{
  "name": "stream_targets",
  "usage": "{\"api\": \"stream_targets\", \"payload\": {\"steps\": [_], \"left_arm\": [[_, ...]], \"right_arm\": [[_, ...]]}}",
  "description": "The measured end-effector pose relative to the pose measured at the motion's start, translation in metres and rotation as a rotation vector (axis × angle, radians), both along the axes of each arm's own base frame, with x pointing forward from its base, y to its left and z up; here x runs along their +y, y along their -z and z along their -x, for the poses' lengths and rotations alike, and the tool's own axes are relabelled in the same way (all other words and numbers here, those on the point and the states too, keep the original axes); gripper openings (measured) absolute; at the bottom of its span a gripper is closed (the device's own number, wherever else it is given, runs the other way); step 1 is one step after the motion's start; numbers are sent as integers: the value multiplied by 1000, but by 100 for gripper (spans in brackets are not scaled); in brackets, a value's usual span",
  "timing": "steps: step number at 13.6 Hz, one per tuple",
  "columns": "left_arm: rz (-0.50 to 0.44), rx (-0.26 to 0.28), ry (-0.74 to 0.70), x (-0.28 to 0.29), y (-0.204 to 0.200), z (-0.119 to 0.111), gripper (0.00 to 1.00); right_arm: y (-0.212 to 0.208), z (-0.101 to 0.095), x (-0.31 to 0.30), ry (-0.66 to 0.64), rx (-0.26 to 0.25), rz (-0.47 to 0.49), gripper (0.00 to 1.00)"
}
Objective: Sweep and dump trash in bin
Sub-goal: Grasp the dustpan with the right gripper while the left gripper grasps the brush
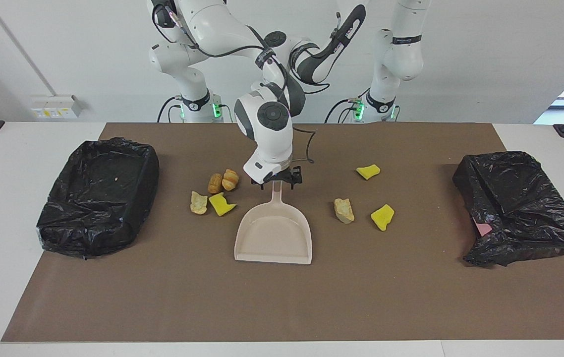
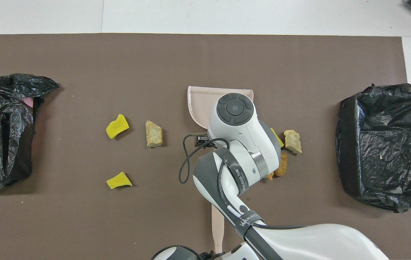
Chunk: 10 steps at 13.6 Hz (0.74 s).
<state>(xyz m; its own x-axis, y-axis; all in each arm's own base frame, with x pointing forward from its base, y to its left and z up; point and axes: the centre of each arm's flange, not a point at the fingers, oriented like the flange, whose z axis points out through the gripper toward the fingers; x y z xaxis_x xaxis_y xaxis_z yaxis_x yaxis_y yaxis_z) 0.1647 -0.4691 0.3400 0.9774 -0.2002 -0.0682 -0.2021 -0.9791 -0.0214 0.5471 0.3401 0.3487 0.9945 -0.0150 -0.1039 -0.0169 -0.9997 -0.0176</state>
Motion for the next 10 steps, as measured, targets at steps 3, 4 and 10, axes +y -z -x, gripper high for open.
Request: {"api": "stream_targets", "payload": {"steps": [3, 4, 10], "left_arm": [[-38, 18, -1, 7, -6, 0, 26], [-42, 22, -6, 11, -14, -3, 26], [-189, 90, -89, 66, -63, -51, 26]], "right_arm": [[8, 9, -4, -1, 11, 7, 100], [5, 11, -3, 2, 8, 5, 100], [-1, 11, -4, 42, -3, 2, 73]]}}
